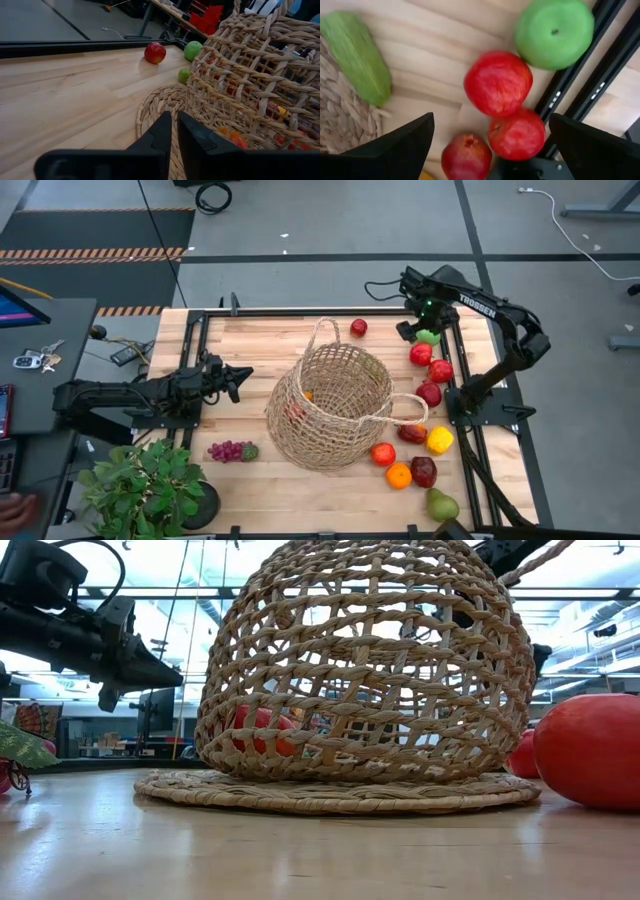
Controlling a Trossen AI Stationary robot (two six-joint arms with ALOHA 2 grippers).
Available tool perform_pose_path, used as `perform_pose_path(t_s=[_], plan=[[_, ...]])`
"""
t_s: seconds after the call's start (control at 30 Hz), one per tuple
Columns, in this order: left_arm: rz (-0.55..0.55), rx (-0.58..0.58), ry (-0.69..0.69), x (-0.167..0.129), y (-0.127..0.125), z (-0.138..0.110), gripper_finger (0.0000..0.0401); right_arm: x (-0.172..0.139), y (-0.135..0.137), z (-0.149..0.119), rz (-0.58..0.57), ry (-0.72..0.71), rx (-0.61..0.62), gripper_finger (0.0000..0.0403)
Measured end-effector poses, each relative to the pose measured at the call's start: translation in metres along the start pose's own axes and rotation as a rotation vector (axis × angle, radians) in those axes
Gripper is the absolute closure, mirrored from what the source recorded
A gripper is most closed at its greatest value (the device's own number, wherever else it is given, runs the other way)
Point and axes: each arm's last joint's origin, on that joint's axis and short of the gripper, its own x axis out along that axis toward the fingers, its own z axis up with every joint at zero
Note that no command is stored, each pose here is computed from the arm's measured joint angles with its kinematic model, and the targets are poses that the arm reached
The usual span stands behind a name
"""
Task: Build produce basket
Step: Put the red apple into the brown basket
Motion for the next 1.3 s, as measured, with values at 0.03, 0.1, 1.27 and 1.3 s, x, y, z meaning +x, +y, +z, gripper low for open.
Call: perform_pose_path(t_s=[0.03,0.1,1.27,1.3], plan=[[0.000,0.000,0.000,0.000,0.000,0.000,0.0369,0.000,0.001,0.001,-0.001,-0.008,0.001,0.0003],[0.000,0.000,0.000,0.000,0.000,0.000,0.0371,0.001,0.001,0.003,0.007,-0.030,0.004,0.0003],[0.000,0.000,-0.001,0.000,0.000,0.000,0.0369,0.080,0.010,-0.039,-0.082,-0.193,0.229,0.0003],[0.000,0.000,-0.001,0.000,0.000,0.000,0.0370,0.079,0.012,-0.039,-0.075,-0.205,0.223,0.0003]])
